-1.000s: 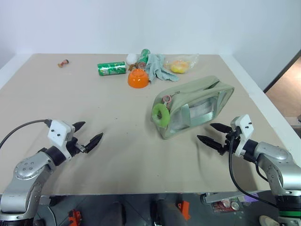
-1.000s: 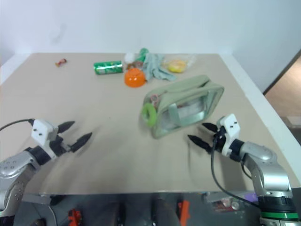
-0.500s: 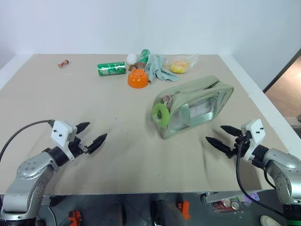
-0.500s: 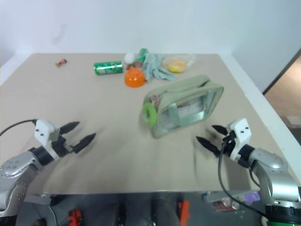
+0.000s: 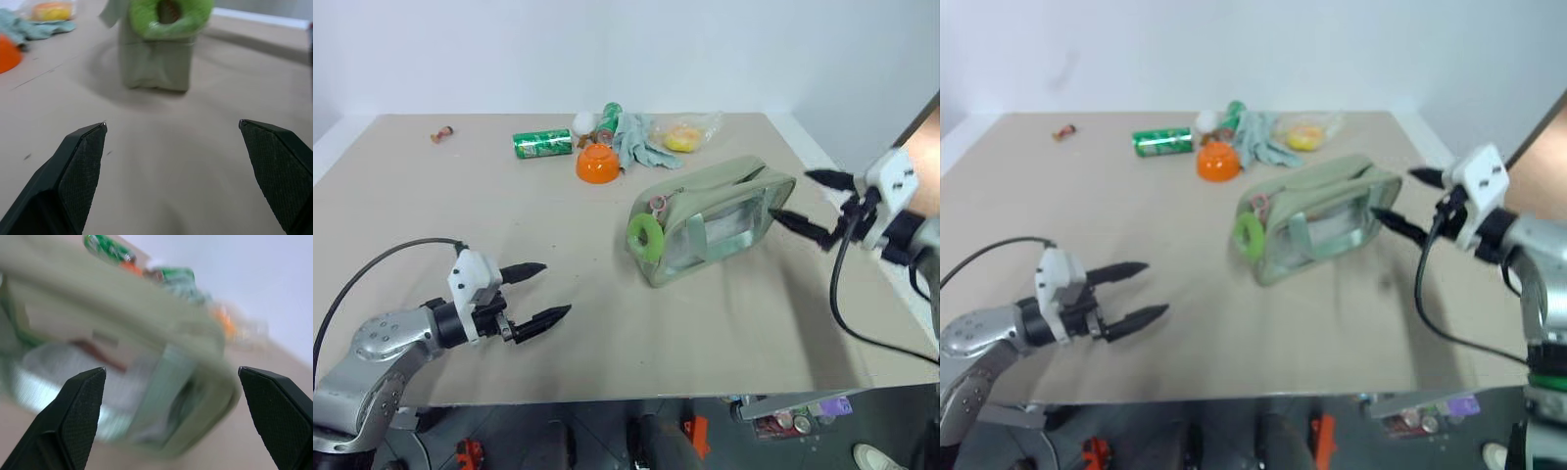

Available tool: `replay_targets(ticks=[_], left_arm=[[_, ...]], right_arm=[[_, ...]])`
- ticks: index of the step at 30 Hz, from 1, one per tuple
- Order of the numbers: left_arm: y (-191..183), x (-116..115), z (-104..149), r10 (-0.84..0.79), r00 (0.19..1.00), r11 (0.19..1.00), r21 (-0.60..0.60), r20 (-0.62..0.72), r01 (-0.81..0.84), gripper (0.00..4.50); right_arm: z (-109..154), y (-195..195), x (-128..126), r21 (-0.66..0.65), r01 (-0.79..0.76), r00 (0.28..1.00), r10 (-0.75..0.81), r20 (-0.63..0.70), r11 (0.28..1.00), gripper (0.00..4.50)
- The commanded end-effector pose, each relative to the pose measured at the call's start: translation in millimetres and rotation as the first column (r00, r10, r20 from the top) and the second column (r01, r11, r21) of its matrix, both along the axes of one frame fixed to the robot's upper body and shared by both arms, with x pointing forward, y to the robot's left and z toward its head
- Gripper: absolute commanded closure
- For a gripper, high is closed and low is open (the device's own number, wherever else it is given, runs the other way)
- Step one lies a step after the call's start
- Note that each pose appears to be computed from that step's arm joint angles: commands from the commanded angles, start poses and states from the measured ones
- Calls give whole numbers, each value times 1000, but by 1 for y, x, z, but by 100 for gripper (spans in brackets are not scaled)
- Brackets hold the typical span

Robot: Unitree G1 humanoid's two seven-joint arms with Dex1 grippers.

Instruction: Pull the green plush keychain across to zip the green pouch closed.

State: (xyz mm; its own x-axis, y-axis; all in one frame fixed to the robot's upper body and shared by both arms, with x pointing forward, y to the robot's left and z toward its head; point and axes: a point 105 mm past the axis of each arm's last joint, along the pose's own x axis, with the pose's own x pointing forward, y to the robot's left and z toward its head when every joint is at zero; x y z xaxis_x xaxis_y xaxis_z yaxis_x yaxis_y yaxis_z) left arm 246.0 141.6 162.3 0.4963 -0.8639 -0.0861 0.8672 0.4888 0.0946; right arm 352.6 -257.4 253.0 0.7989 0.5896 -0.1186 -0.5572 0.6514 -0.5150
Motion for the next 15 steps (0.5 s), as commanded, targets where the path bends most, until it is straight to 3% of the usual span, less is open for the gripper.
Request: replay_targets(ticks=[1, 8, 11, 15], left_arm=[[-11, -4, 14, -57, 998, 998, 9, 42, 56, 1], [-8, 0, 18, -5, 997, 1000, 19, 76, 4, 1], [-4, -2, 16, 23, 997, 1000, 19, 72, -24, 0], [-1, -2, 15, 51, 996, 999, 12, 73, -52, 0]], right_arm=[[8, 0, 18, -107, -54, 998, 52, -20, 993, 0], [5, -6, 43, -231, -105, 993, 88, -82, 967, 0], [6, 0, 42, -232, -166, 984, 145, -106, 958, 76], [3, 6, 36, -246, -238, 969, 211, -132, 939, 216]])
